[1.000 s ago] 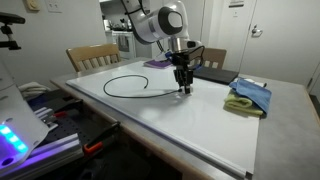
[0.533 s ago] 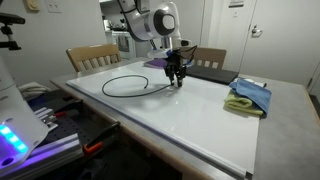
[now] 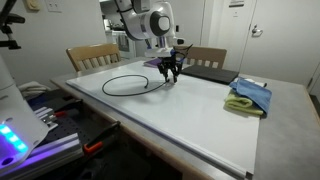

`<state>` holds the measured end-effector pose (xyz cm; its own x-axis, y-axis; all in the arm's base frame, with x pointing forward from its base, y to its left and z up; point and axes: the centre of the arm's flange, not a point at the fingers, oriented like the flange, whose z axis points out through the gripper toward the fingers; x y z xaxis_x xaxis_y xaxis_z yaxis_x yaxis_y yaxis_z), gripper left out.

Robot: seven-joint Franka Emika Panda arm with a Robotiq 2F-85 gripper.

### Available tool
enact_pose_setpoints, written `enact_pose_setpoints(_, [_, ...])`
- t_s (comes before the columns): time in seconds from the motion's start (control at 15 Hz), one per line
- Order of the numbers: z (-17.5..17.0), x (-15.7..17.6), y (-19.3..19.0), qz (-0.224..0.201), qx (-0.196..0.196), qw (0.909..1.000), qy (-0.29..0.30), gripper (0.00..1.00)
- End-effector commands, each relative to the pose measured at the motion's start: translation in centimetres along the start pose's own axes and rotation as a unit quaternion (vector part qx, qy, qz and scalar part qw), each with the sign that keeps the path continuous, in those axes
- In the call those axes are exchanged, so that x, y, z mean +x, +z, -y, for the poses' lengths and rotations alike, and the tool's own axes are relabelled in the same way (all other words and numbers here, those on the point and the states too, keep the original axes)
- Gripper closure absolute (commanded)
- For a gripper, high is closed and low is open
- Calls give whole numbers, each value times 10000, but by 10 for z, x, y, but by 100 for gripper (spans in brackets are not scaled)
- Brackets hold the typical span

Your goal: Bring the ends of the charger to the center

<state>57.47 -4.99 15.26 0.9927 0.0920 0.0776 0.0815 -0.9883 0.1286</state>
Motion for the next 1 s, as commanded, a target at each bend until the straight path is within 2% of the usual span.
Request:
enact_pose_setpoints(0.0, [0, 0, 0, -4, 2, 10000, -19, 47])
enact_pose_setpoints(0.07, [0, 0, 0, -5, 2, 10000, -27, 47])
enact_pose_setpoints(0.13, [0, 0, 0, -8, 1, 10000, -30, 72])
enact_pose_setpoints(0.4, [32, -4, -1, -111, 214, 9968, -757, 72])
enact_pose_setpoints(0.6, [60, -5, -2, -210, 396, 9856, -1628, 72])
enact_pose_setpoints(0.8, [76, -2, -4, -364, 578, 9689, -2378, 72])
enact_pose_setpoints(0.87, [78, 4, -6, -247, 459, 9795, -1945, 72])
enact_pose_setpoints(0.93, [81, 4, -6, -258, 486, 9783, -1995, 47])
